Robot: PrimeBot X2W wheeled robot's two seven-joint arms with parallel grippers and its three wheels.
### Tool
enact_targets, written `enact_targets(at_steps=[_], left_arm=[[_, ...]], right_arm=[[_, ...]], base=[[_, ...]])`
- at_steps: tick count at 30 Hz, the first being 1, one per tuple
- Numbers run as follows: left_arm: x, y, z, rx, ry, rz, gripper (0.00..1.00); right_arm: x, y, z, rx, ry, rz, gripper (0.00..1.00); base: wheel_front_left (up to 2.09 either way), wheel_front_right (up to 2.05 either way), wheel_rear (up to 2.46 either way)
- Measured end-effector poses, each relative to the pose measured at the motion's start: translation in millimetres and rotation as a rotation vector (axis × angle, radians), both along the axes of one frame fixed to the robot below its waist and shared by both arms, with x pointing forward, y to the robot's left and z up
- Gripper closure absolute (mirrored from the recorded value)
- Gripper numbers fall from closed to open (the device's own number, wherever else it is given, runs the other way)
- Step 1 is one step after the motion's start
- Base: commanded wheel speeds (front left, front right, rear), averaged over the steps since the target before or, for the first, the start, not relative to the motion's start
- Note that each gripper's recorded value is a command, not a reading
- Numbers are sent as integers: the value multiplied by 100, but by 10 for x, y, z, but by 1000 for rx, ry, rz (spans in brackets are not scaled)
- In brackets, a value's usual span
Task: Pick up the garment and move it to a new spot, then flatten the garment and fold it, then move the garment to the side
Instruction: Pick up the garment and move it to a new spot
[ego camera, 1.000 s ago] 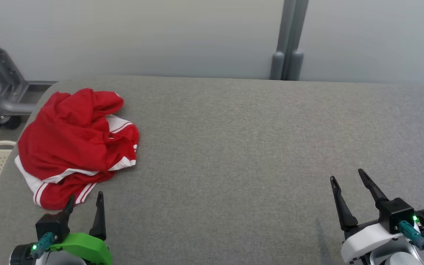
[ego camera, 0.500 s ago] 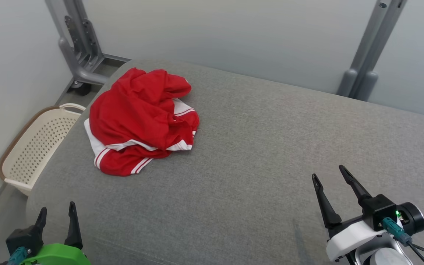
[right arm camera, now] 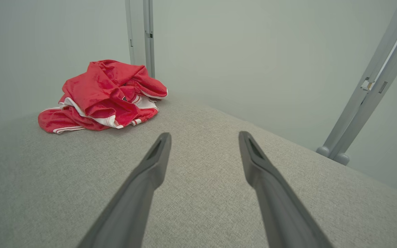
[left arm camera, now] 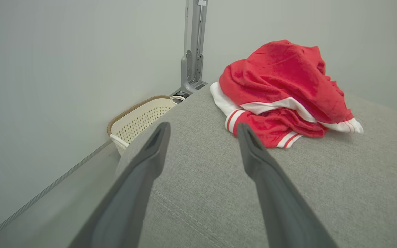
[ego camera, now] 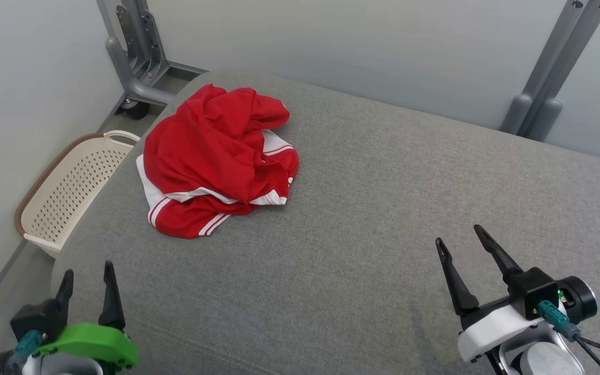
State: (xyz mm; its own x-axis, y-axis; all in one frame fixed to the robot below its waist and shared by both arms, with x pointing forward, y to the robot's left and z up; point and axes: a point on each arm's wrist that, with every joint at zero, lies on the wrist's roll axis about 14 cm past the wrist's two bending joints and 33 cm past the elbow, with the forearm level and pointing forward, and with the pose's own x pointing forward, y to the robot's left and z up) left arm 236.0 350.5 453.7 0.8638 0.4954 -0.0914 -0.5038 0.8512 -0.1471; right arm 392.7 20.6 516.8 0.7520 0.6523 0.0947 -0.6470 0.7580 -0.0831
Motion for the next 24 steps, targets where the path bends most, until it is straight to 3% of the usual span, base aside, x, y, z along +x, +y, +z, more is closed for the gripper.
enact_targets(at_steps=[5, 11, 19, 24], left_arm=[[450, -53, 216, -29, -72, -35, 0], [1163, -152, 277, -180, -65, -90, 0], [1870, -463, -84, -348, 122, -165, 0], [2089, -625, -301, -383, 203, -175, 0]], right_arm=[[169, -58, -32, -1, -4, -11, 0], [402, -71, -113, -1, -6, -7, 0], [607, -220, -365, 0, 40, -42, 0], [648, -420, -475, -7, 65, -95, 0]], base=[[0, 0, 0], [0, 0, 0], [0, 0, 0], [0, 0, 0]])
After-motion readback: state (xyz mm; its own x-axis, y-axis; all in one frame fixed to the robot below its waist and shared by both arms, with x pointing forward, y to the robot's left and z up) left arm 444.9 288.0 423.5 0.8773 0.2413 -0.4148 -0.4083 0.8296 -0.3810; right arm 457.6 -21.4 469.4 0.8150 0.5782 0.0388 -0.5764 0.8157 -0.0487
